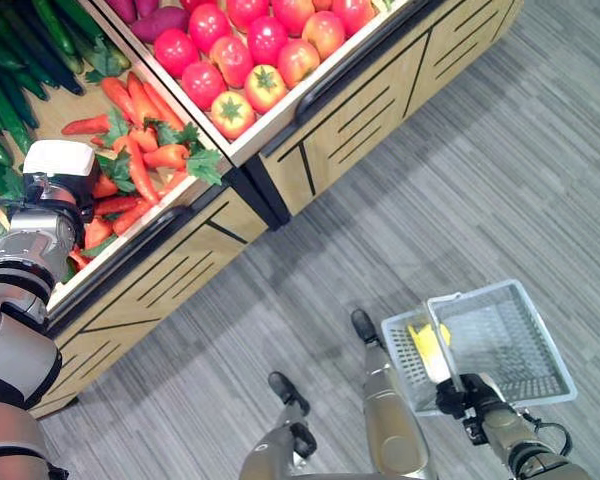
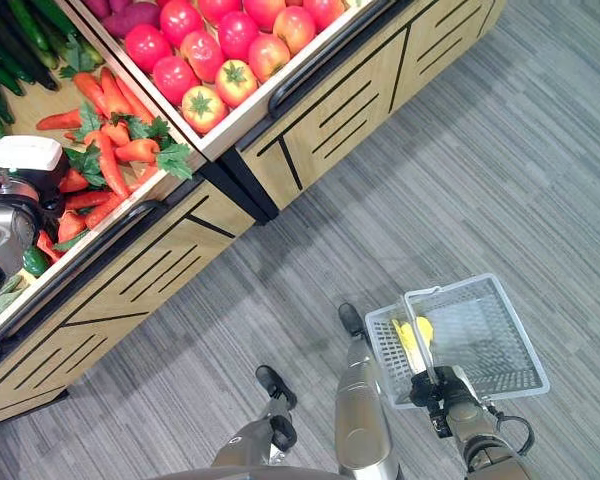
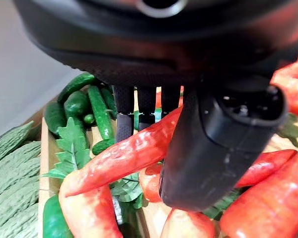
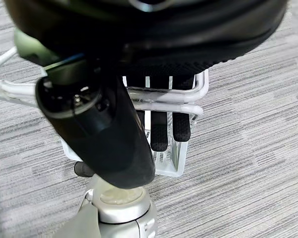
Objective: Get the vegetables into the basket
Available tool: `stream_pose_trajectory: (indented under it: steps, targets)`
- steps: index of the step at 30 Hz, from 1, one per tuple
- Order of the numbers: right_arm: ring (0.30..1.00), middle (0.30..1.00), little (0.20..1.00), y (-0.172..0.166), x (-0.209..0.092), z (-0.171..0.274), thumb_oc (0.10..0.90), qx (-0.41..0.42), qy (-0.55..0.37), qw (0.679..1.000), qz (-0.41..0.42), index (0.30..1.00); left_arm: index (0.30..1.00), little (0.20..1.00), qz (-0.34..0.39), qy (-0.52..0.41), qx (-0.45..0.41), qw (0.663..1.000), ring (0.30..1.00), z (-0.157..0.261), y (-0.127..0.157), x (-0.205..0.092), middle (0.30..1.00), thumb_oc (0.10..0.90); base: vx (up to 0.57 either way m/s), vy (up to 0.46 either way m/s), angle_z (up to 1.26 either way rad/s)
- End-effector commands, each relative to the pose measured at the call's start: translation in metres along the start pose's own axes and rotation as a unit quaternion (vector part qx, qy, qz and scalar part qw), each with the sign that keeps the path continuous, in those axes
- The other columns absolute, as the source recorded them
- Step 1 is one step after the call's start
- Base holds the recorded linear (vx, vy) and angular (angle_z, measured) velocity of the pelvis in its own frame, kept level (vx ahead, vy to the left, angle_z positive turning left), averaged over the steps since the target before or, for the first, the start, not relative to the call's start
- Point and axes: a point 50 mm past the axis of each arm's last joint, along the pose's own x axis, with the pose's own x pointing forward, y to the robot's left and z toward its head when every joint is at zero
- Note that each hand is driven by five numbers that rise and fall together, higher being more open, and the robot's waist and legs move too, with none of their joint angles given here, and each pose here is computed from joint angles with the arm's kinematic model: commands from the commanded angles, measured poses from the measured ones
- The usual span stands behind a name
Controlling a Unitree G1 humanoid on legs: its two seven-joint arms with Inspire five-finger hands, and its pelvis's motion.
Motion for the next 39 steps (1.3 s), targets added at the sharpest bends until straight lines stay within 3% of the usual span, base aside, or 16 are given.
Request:
stream_pose_trajectory:
  steps: [1,15,25,39]
  targets:
    - [0.3,0.3,0.3,0.014,-0.008,-0.038,0.4,-0.022,0.052,0.998,0.03,0.3,0.3,0.3,0.082,0.124,-0.022,0.989,0.3,-0.065,0.045,-0.005,0.3,0.4,0.01,-0.012,0.12]
    - [0.3,0.3,0.3,0.032,-0.018,-0.069,0.4,-0.049,0.106,0.991,0.062,0.3,0.3,0.3,0.16,0.072,-0.042,0.983,0.3,-0.05,0.08,-0.004,0.3,0.4,0.03,-0.006,0.11]
    - [0.3,0.3,0.3,0.046,-0.024,-0.082,0.4,-0.042,0.128,0.987,0.085,0.3,0.3,0.3,0.221,-0.023,-0.043,0.974,0.3,-0.027,0.094,-0.024,0.3,0.4,0.02,0.009,0.1]
    - [0.3,0.3,0.3,0.057,-0.034,-0.101,0.4,-0.029,0.163,0.981,0.103,0.3,0.3,0.3,0.238,-0.143,-0.073,0.958,0.3,0.0,0.077,-0.075,0.3,0.4,-0.01,0.024,0.14]
